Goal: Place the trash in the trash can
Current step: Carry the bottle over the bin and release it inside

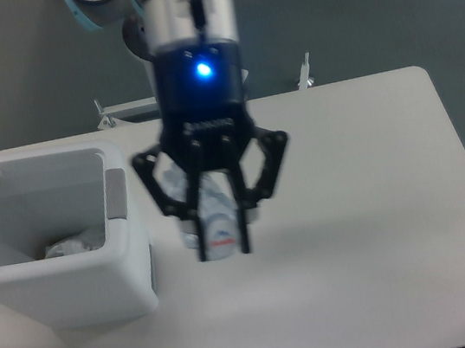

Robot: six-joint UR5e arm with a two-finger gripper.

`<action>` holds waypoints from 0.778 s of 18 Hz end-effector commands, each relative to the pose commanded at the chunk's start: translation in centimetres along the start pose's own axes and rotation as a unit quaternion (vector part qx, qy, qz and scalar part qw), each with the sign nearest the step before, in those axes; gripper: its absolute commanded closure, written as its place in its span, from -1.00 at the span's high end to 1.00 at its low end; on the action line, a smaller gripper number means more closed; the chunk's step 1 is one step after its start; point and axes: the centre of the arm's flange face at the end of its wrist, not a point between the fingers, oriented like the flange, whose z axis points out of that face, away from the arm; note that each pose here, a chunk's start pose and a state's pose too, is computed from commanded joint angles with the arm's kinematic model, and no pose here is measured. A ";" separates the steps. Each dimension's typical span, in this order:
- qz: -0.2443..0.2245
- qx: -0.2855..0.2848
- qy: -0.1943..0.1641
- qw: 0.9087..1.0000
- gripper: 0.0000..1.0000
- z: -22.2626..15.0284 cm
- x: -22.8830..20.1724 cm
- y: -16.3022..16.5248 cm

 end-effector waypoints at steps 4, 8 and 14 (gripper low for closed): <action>0.009 -0.028 0.042 0.999 -0.53 1.5 6.3 2.7; 0.017 -0.063 0.063 0.996 -0.52 2.9 9.4 6.3; 0.022 -0.090 0.079 0.993 -0.29 3.5 11.7 9.3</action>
